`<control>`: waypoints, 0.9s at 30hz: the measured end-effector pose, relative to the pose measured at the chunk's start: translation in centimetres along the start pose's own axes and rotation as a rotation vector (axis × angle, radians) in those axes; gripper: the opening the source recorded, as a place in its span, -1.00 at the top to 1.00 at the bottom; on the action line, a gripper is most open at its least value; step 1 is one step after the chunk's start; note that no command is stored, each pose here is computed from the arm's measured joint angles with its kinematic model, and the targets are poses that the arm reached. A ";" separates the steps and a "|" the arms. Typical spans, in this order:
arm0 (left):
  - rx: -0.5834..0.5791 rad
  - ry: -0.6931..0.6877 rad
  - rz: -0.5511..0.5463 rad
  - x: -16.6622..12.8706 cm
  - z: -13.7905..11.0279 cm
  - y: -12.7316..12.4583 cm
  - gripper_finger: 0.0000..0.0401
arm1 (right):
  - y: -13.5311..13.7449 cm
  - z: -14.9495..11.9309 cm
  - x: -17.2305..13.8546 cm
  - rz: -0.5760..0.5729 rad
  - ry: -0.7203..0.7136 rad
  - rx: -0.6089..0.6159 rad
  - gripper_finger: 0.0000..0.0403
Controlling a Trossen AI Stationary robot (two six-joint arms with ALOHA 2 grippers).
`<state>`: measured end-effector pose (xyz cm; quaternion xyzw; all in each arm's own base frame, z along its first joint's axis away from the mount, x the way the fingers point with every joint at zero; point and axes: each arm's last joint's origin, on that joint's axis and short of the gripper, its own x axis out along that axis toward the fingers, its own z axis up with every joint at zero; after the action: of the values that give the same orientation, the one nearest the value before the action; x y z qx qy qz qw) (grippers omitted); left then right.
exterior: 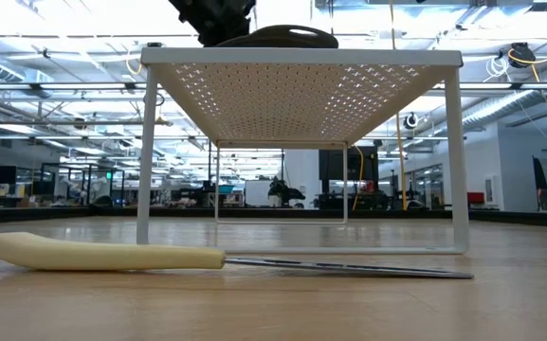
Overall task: Pick & Place Fruit
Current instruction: Put the peach into the red strainer bowl on the shelf
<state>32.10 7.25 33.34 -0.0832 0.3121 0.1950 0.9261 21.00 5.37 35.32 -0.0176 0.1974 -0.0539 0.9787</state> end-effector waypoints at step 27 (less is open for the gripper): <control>-0.054 -0.049 0.032 0.7 -1.2 -1.9 0.57 | 0.0 0.0 0.0 0.001 0.001 -0.003 0.99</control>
<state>32.73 5.44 32.04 -0.0985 0.2850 0.2203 0.9277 20.99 5.38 35.31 -0.0190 0.1979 -0.0531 0.9786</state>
